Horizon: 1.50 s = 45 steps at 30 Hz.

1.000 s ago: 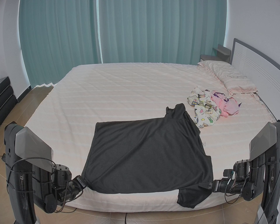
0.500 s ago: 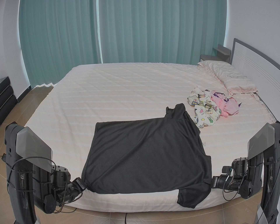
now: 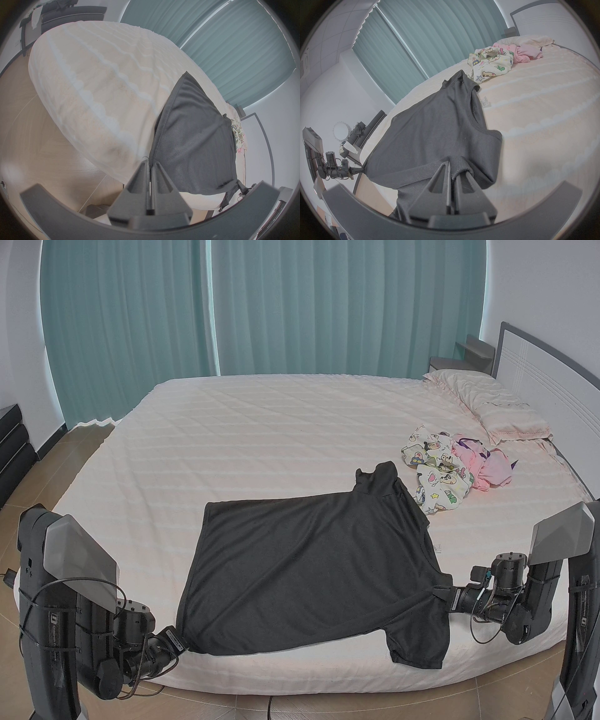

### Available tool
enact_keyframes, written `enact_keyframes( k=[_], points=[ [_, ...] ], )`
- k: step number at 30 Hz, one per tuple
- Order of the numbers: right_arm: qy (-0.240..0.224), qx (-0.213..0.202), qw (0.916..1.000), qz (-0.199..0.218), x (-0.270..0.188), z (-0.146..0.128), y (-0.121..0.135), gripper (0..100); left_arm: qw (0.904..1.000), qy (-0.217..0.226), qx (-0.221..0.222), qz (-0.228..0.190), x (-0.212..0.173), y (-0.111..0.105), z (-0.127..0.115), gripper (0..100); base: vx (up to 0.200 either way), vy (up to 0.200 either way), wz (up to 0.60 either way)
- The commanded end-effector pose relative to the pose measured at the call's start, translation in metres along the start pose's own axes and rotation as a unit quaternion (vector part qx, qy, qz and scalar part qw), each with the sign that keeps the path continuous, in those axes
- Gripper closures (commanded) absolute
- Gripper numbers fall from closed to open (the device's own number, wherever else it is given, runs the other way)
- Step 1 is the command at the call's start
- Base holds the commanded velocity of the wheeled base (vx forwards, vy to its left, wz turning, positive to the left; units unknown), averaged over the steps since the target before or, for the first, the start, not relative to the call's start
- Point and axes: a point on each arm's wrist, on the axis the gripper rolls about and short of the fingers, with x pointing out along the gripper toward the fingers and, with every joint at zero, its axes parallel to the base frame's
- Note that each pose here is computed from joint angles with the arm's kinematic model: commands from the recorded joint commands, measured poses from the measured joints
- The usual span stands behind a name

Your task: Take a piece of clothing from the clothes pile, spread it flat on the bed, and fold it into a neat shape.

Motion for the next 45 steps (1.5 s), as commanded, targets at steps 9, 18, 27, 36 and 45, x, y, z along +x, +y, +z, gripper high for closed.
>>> enact_keyframes(
  k=[9,18,27,36,45],
  points=[
    [0.0,-0.008,1.0,0.005,0.025,0.018,-0.002,0,1.0,0.002,0.007,-0.001,0.004,0.0,-0.004,100,0.0,0.0,0.0],
    [0.02,0.023,0.9995,0.001,-0.028,0.01,-0.01,0,0.9999,0.005,0.013,0.0,0.005,0.0,-0.005,100,0.0,0.0,0.0],
    [0.091,0.056,0.9941,-0.022,-0.07,-0.027,-0.001,0,0.9999,0.006,0.014,0.001,0.006,0.001,-0.005,100,0.0,0.0,0.0],
    [0.186,0.054,0.9811,-0.005,-0.075,-0.065,0.018,0,0.9995,0.008,0.03,0.005,0.007,0.003,-0.005,100,0.0,0.0,0.0],
    [0.191,0.015,0.9806,-0.042,-0.066,-0.084,0.033,0,0.9995,0.008,0.032,0.005,0.008,0.003,-0.005,100,0.0,0.0,0.0]
  ],
)
